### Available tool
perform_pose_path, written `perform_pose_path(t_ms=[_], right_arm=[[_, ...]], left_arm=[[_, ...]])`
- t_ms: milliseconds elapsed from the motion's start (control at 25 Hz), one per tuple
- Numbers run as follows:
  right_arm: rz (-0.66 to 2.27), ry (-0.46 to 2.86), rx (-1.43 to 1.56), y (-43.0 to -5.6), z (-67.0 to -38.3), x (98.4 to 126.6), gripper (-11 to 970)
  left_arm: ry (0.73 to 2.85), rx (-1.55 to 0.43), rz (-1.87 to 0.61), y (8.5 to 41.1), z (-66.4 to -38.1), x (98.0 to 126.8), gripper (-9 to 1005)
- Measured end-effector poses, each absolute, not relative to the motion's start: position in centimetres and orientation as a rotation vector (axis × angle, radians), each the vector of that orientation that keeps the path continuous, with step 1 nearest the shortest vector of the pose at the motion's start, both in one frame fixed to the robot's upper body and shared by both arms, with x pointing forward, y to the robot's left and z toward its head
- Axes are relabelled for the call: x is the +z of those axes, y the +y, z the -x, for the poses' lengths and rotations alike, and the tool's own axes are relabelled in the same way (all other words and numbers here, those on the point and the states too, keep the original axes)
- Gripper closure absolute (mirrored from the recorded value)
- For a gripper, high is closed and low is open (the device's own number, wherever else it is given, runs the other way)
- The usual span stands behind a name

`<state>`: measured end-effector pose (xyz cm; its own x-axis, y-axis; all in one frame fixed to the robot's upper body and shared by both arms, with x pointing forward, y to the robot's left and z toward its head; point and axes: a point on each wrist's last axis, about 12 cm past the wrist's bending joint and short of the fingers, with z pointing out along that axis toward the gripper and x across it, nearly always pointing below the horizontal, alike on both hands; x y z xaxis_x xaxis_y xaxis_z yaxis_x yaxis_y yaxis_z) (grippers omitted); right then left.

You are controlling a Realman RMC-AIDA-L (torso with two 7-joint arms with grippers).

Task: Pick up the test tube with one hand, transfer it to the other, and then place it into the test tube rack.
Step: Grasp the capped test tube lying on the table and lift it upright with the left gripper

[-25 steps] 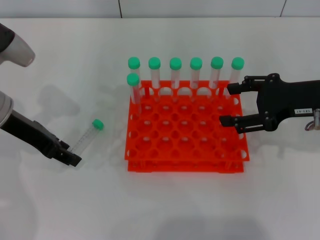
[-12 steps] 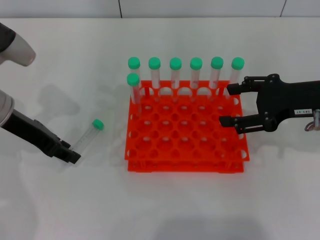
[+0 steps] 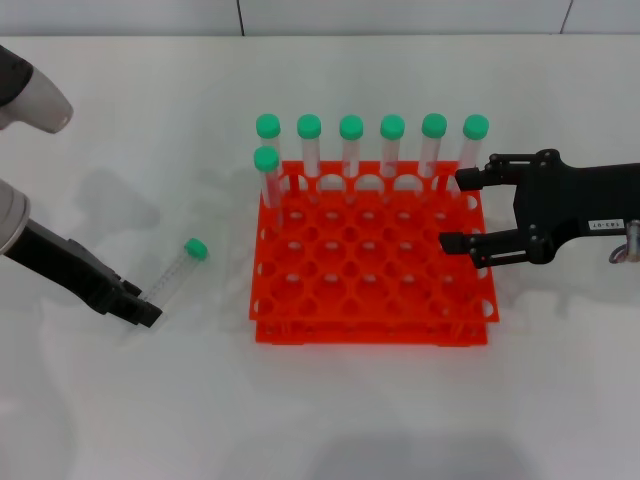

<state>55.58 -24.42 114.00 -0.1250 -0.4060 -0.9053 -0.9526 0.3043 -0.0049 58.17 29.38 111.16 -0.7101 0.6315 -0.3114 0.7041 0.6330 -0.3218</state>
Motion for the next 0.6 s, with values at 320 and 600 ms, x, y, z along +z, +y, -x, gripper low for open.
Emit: perform_pose_path(t_ms=[320, 600], right_arm=[[1.239, 1.693, 0.779, -24.45, -55.62, 113.99, 164], [1.233, 1.688, 0.78, -24.47, -55.67, 114.11, 164]], left_arm=[[2.687, -0.641, -1.121, 29.12, -58.19, 111.02, 533], [2.683, -0.631, -1.118, 29.1, -58.33, 111.02, 629]])
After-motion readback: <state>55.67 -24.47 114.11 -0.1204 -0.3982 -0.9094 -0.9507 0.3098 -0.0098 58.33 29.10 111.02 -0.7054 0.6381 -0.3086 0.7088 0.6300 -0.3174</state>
